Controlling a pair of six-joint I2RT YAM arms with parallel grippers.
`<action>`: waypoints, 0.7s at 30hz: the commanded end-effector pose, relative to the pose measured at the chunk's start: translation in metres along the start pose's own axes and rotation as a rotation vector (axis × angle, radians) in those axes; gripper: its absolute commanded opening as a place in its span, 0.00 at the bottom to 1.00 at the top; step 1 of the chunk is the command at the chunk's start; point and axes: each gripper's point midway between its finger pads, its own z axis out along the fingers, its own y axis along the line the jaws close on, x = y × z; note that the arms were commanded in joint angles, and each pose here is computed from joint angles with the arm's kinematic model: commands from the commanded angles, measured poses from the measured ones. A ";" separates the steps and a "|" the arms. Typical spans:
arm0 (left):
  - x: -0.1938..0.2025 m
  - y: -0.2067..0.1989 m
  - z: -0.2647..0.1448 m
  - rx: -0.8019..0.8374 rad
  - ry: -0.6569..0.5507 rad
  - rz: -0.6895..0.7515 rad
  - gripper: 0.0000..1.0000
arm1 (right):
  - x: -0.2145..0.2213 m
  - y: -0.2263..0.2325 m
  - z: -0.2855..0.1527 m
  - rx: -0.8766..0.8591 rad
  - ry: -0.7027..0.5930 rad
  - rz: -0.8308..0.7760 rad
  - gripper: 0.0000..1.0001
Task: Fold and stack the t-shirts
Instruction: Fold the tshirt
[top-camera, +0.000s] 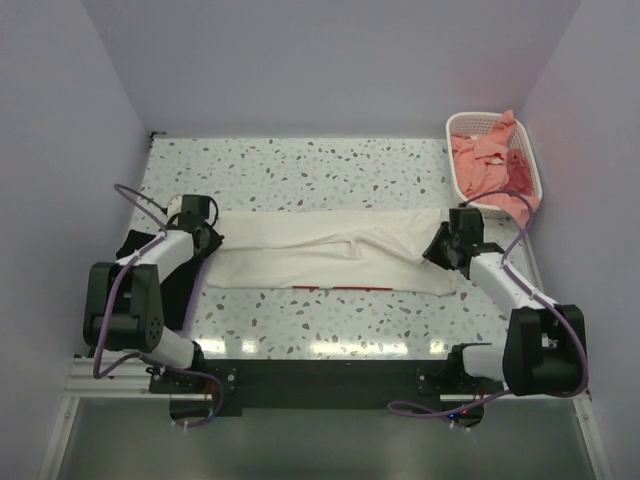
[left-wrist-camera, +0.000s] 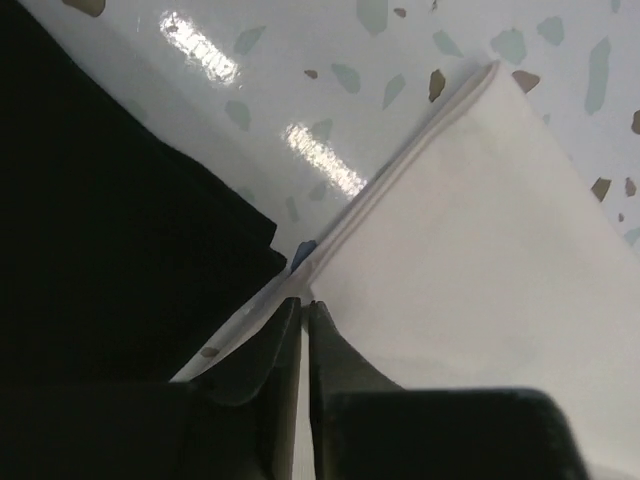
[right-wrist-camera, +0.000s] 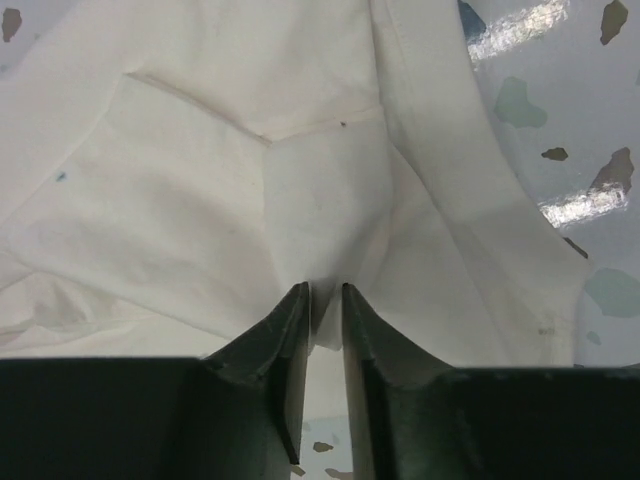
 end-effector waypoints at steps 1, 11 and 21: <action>-0.017 -0.012 -0.011 0.087 -0.072 -0.065 0.19 | -0.007 0.008 -0.005 -0.046 -0.032 -0.004 0.27; -0.065 -0.073 -0.057 0.280 -0.178 -0.064 0.47 | -0.057 0.056 -0.033 -0.173 -0.166 -0.069 0.47; -0.011 -0.137 0.000 0.278 0.001 0.074 0.31 | -0.085 0.094 0.032 -0.066 -0.143 -0.179 0.47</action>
